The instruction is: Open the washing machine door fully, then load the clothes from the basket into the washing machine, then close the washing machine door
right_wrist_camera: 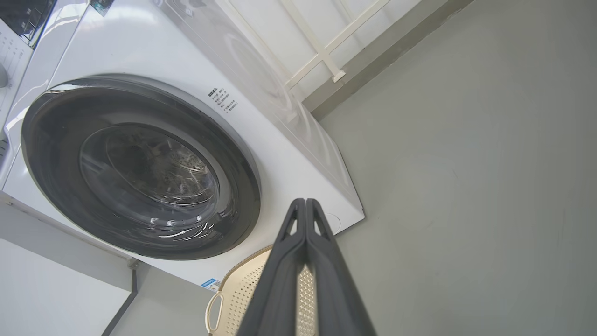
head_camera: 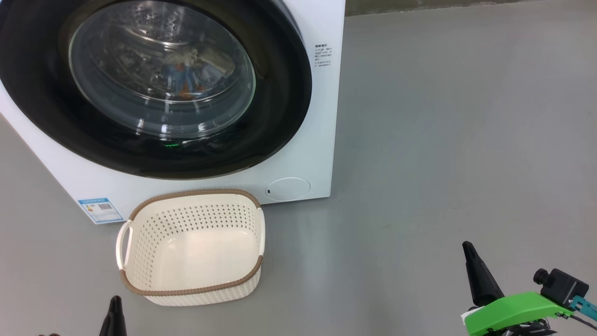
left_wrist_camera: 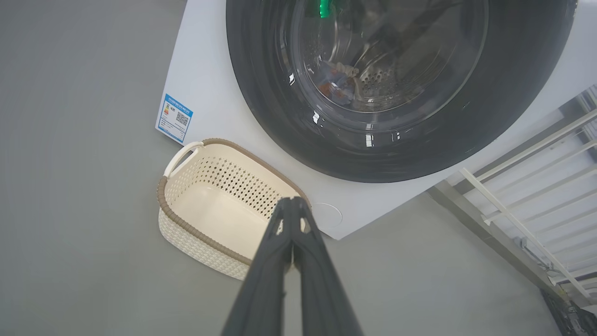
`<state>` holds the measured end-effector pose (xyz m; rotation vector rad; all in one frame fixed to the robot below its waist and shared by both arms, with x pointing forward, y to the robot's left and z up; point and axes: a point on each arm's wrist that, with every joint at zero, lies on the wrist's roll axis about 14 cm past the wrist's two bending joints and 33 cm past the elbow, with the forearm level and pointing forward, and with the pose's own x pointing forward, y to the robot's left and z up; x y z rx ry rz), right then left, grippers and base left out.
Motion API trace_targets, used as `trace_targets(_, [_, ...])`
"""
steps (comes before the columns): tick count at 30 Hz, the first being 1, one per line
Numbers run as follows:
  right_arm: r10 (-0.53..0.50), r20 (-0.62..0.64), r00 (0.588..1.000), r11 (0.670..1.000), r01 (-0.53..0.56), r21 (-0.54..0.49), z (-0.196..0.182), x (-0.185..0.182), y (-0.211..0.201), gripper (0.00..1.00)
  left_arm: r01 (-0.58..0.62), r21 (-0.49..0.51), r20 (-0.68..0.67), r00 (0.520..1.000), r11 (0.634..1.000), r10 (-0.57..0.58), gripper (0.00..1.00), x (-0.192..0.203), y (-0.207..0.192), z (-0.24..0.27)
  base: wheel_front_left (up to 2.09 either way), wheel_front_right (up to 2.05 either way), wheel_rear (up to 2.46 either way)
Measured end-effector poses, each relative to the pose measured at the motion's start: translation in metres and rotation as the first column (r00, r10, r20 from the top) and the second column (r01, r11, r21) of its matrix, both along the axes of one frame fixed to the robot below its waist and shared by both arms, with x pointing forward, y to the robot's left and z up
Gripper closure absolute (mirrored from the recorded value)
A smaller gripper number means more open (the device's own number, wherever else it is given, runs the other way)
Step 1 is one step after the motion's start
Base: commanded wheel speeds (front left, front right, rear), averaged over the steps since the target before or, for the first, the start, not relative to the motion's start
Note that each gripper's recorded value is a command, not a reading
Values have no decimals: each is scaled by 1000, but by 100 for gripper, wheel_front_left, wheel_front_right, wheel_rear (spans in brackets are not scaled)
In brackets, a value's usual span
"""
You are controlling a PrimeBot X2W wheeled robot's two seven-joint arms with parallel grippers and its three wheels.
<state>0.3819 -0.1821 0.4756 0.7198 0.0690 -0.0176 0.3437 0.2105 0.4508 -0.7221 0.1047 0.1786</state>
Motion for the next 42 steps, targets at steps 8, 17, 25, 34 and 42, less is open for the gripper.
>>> trace_targets(8, [-18,-12,1000,996,19,86,-1,0,-5,100,1,-88,11,1000,996,0,100,4,-2,2,0,0,0])
trace_targets(17, [-33,-21,999,982,36,183,-1,-1,-8,100,-5,-186,15,1000,983,8,100,7,-3,3,0,0,0])
trace_targets(25, [-42,-30,999,963,49,264,-1,-1,-10,100,-5,-276,25,1000,961,12,100,11,-6,6,0,0,0])
trace_targets(34, [-58,-34,998,930,66,362,0,-2,-14,100,1,-368,34,999,930,13,100,14,-9,8,0,0,0])
trace_targets(42, [-59,-39,997,901,70,429,0,-2,-15,100,11,-441,47,999,897,10,100,17,-11,11,0,0,0])
